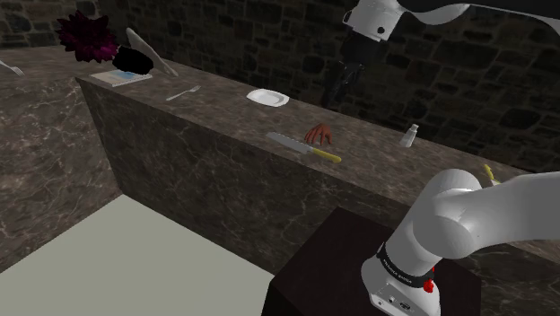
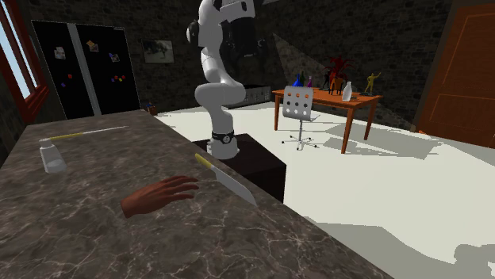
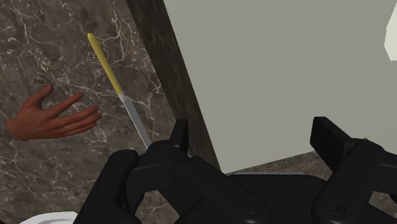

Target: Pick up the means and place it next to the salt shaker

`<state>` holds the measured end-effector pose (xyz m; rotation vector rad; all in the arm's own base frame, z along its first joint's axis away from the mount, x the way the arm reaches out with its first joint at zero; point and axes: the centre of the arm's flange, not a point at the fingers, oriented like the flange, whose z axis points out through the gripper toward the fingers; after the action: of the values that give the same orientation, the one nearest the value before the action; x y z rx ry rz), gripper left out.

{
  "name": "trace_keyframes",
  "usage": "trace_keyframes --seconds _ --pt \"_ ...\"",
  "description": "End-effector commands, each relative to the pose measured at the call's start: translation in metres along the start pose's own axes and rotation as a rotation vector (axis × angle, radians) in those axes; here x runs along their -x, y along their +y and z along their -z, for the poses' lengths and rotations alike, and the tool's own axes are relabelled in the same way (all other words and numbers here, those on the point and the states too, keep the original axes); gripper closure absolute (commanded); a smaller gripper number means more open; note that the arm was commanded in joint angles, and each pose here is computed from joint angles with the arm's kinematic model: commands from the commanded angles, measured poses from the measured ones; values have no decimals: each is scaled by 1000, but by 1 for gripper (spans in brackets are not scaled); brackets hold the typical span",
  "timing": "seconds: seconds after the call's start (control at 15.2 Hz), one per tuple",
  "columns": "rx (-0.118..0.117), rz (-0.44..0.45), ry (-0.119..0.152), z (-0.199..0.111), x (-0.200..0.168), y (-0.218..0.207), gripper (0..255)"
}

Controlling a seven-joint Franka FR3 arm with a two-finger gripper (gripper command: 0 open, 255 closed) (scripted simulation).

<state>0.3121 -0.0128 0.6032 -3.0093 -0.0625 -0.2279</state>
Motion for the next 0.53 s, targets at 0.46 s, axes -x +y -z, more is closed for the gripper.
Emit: trace_keyframes --seconds 0.46 --pt "34 71 -14 -70 -25 51 0"
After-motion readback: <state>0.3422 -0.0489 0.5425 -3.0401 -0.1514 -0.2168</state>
